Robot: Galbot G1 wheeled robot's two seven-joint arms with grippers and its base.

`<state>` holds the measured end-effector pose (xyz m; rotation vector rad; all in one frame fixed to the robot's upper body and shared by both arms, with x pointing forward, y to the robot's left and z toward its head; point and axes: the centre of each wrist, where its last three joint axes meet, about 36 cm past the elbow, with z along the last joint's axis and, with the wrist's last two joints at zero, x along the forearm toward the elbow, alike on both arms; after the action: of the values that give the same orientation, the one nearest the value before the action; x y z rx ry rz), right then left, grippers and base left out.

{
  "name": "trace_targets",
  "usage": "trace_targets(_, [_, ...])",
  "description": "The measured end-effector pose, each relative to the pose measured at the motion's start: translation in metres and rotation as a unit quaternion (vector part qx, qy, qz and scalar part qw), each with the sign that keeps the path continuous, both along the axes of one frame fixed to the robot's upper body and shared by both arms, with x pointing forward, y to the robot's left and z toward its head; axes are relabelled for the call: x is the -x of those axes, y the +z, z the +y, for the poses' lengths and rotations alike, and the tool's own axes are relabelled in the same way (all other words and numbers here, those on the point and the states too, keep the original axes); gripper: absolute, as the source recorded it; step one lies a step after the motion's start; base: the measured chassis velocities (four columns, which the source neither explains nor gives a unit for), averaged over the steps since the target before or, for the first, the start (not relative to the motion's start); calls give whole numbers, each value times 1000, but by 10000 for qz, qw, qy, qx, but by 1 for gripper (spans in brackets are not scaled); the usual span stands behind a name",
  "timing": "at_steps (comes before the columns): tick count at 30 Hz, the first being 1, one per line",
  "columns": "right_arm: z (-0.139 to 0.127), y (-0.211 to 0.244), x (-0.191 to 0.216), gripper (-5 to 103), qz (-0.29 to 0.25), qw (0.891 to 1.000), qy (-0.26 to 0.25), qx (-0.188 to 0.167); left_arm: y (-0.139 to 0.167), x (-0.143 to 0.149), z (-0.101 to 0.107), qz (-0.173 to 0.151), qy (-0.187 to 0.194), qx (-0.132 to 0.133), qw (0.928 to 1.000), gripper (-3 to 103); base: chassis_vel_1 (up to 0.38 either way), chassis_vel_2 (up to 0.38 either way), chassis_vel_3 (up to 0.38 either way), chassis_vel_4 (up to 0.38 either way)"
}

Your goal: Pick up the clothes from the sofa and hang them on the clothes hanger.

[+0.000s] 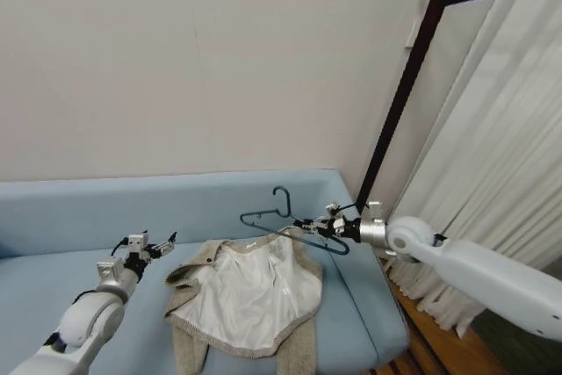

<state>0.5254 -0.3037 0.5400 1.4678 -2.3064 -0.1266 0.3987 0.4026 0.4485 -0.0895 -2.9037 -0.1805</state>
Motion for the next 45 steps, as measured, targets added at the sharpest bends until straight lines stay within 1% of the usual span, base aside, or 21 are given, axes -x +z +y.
trace_targets(2, [8, -10, -2, 8, 17, 10000, 31, 12, -22, -4, 3, 282, -231, -393, 9986, 100, 0, 0, 0, 0])
trace_targets(4, [16, -16, -5, 8, -10, 10000, 8, 55, -46, -5, 8, 458, -463, -918, 9936, 100, 0, 0, 0, 0])
trace_targets(5, [16, -16, -5, 8, -10, 10000, 8, 55, -46, -5, 8, 458, -463, -918, 9936, 100, 0, 0, 0, 0])
trace_targets(7, [25, -21, -6, 8, -57, 9999, -56, 96, -70, -6, 16, 524, -705, -1373, 9866, 100, 0, 0, 0, 0])
trace_targets(8, [28, -21, -6, 8, -73, 9999, -86, 92, -80, -6, 18, 503, -812, -1542, 9834, 100, 0, 0, 0, 0])
trace_targets(10, [35, -22, -8, 8, -95, 9999, -118, 61, -92, -7, 18, 466, -972, -1765, 9784, 100, 0, 0, 0, 0])
trace_targets(11, [35, -22, -8, 8, -95, 9999, -118, 61, -92, -7, 18, 466, -972, -1765, 9784, 100, 0, 0, 0, 0])
trace_targets(15, [39, -17, -12, 8, -166, 9997, -186, 33, -98, -13, 16, 357, -1228, -2075, 9698, 100, 0, 0, 0, 0])
trace_targets(20, [37, -20, -9, 8, -200, 9993, -308, 31, -99, -24, 12, 333, -1313, -2119, 9679, 100, 0, 0, 0, 0])
trace_targets(22, [37, -20, -8, 8, -201, 9993, -322, 34, -100, -27, 11, 339, -1303, -2106, 9683, 100, 0, 0, 0, 0])
trace_targets(27, [39, -22, -2, 8, -208, 9989, -417, 91, -105, -57, 3, 333, -1152, -1949, 9735, 100, 0, 0, 0, 0])
trace_targets(33, [45, -23, -1, 8, -200, 9984, -517, 108, -111, -72, -3, 365, -1154, -1904, 9742, 100, 0, 0, 0, 0])
trace_targets(35, [47, -22, -3, 8, -208, 9982, -557, 97, -116, -77, -4, 442, -1189, -1911, 9733, 100, 0, 0, 0, 0])
trace_targets(36, [48, -22, -3, 8, -211, 9981, -567, 93, -117, -77, -4, 459, -1206, -1912, 9730, 103, 0, 0, 0, 0])
trace_targets(38, [49, -21, -4, 8, -208, 9980, -587, 72, -119, -81, -3, 523, -1297, -1913, 9715, 95, 0, 0, 0, 0])
trace_targets(39, [49, -21, -4, 8, -208, 9980, -587, 72, -119, -81, -3, 523, -1297, -1913, 9715, 95, 0, 0, 0, 0])
trace_targets(40, [49, -21, -4, 8, -205, 9980, -599, 70, -120, -82, -3, 557, -1354, -1896, 9709, 90, 0, 0, 0, 0])
trace_targets(41, [49, -21, -4, 8, -203, 9979, -609, 69, -120, -83, -2, 592, -1423, -1869, 9702, 90, 0, 0, 0, 0])
trace_targets(42, [49, -21, -4, 8, -204, 9979, -617, 67, -121, -85, -2, 633, -1513, -1837, 9692, 85, 0, 0, 0, 0])
trace_targets(43, [49, -21, -4, 8, -204, 9979, -617, 67, -121, -85, -2, 633, -1513, -1837, 9692, 85, 0, 0, 0, 0])
trace_targets(45, [48, -20, -4, 8, -210, 9977, -638, 74, -121, -88, -4, 683, -1620, -1800, 9678, 74, 0, 0, 0, 0])
